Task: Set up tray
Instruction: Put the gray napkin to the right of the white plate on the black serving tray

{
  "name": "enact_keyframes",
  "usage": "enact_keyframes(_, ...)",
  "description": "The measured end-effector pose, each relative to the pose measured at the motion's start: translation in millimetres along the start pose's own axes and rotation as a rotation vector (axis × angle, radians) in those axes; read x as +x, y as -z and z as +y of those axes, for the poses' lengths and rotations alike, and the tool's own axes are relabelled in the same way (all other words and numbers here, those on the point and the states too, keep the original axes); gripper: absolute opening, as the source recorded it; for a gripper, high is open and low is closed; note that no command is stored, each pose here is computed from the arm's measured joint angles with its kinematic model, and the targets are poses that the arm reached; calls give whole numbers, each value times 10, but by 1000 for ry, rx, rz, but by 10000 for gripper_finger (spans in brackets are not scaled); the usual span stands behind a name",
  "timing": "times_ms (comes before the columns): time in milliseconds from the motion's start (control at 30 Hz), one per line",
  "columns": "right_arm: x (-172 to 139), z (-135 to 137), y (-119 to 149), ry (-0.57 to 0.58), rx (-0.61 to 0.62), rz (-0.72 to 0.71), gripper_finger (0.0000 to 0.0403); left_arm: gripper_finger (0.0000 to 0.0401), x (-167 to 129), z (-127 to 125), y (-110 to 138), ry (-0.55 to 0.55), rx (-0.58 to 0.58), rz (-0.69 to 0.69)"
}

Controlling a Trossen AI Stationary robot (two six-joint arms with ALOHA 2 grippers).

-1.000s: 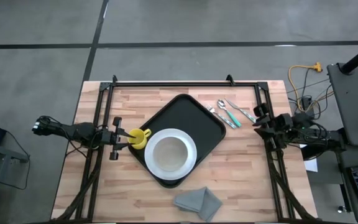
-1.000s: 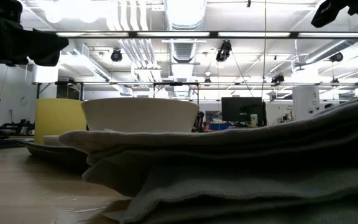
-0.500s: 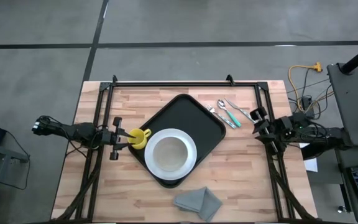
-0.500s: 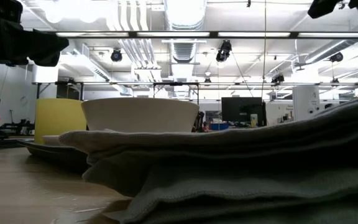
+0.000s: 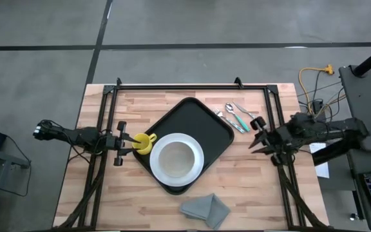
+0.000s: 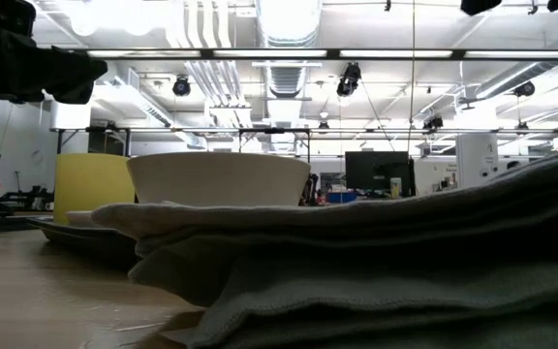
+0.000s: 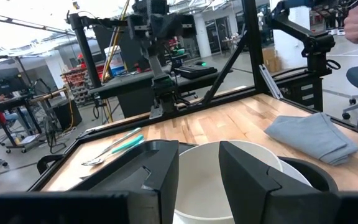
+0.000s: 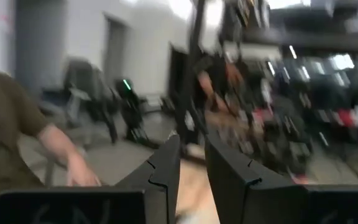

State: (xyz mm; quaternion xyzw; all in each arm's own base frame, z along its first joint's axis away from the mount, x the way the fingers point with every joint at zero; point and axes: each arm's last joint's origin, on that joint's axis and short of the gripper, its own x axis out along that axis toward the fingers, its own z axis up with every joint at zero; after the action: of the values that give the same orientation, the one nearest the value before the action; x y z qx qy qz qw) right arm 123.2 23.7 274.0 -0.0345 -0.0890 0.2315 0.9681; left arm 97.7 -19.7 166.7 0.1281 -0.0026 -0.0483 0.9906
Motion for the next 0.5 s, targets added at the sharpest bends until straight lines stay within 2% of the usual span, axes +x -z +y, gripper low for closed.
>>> enact_keyframes(100, 83, 46, -61, 44, 18, 107, 68, 101, 0, 0, 0, 0, 0, 0)
enact_keyframes(267, 208, 243, -74, 1, -14, 187, 68, 101, 0, 0, 0, 0, 0, 0)
enact_keyframes(367, 244, 374, -16, 90, -33, 253, 68, 101, 0, 0, 0, 0, 0, 0)
enact_keyframes(500, 257, 527, 35, 292, -60, 317, 68, 101, 0, 0, 0, 0, 0, 0)
